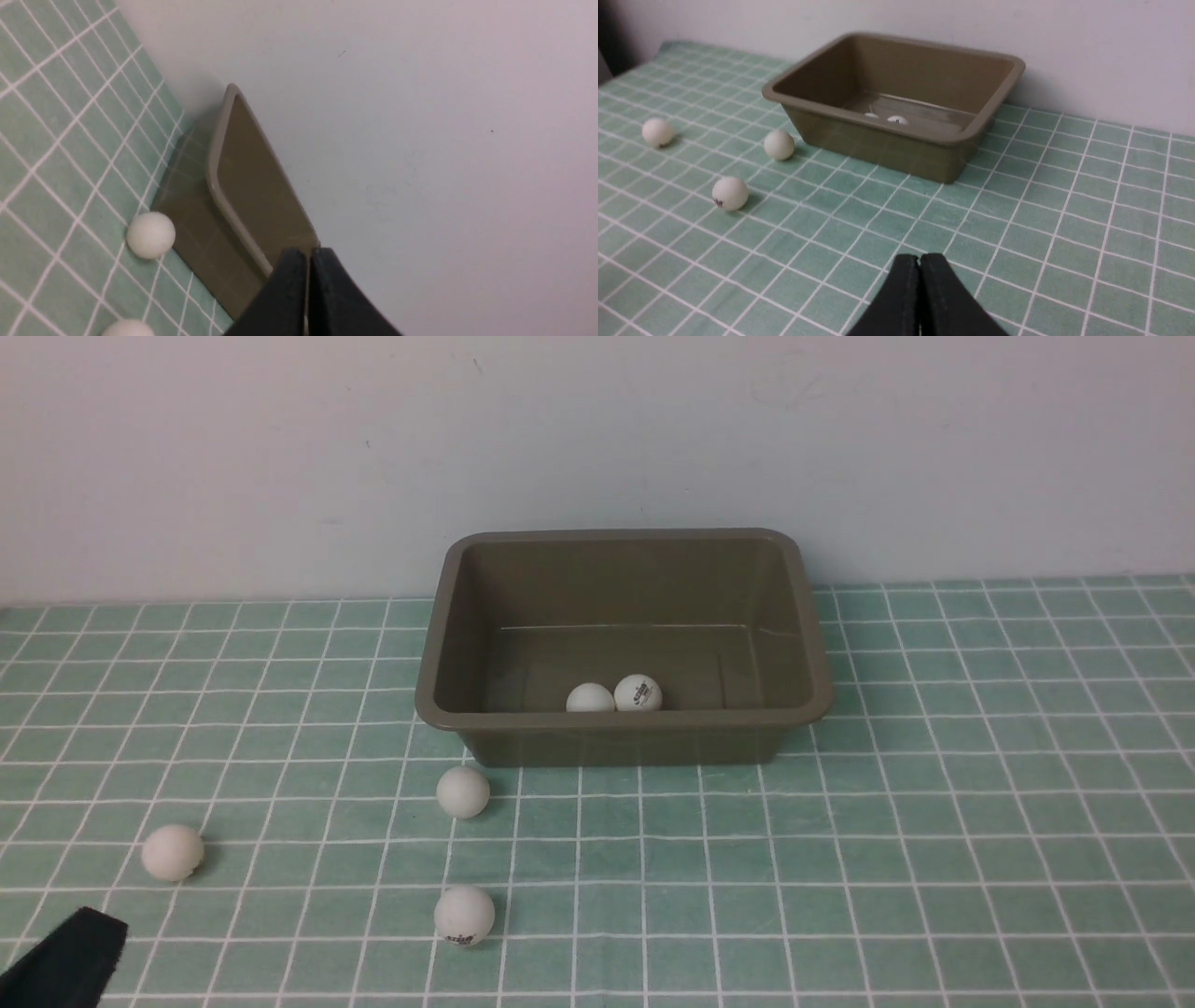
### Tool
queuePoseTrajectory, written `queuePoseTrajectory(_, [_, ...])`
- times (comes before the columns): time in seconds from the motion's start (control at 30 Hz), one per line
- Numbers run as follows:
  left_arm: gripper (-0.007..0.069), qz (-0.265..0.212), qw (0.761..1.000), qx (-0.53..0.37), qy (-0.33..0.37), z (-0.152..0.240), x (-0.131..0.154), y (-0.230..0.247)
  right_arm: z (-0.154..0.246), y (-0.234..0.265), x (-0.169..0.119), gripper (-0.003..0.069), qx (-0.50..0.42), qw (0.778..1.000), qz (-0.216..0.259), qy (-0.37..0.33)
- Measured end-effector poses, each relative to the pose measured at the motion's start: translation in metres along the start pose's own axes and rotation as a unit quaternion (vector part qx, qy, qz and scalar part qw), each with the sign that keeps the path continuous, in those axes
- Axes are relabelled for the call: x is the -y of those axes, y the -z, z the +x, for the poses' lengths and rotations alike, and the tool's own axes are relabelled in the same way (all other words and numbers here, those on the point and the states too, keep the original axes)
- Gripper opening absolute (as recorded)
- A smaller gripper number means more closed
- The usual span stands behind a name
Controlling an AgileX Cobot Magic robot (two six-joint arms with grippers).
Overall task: Put the table tennis balls in the box on the green coffee tablecloth.
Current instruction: 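Reach for and grasp a ping pong ball on the table beside the basket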
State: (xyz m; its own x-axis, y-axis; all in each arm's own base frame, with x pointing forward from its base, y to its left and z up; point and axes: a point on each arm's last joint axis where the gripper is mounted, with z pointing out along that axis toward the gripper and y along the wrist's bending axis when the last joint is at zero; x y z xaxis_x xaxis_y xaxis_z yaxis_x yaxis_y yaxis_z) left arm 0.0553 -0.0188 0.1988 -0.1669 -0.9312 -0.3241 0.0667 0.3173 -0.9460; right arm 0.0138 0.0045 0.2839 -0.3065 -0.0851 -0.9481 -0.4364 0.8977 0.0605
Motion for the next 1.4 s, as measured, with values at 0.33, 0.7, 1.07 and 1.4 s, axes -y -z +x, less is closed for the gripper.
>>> queuePoseTrajectory(0.33, [-0.0004,0.114,0.897,0.114,-0.411,-0.034,0.115,0.026,-0.013,-0.028,-0.002,-0.0018,-0.034,0.999,0.001,0.007])
queuePoseTrajectory(0.7, [0.0000,-0.063,0.804,-0.128,-0.577,-0.049,0.112,-0.050,-0.029,-0.029,-0.004,-0.0018,0.053,0.999,-0.006,0.010])
queuePoseTrajectory(1.07, [0.0174,-0.257,0.777,-0.208,-0.536,-0.066,0.080,-0.065,-0.032,-0.029,-0.004,-0.0018,0.066,0.998,-0.008,0.010])
queuePoseTrajectory(1.4, [0.0509,-0.351,0.761,-0.277,-0.470,-0.072,0.041,-0.115,-0.032,-0.029,-0.004,-0.0018,0.066,0.998,-0.009,0.008])
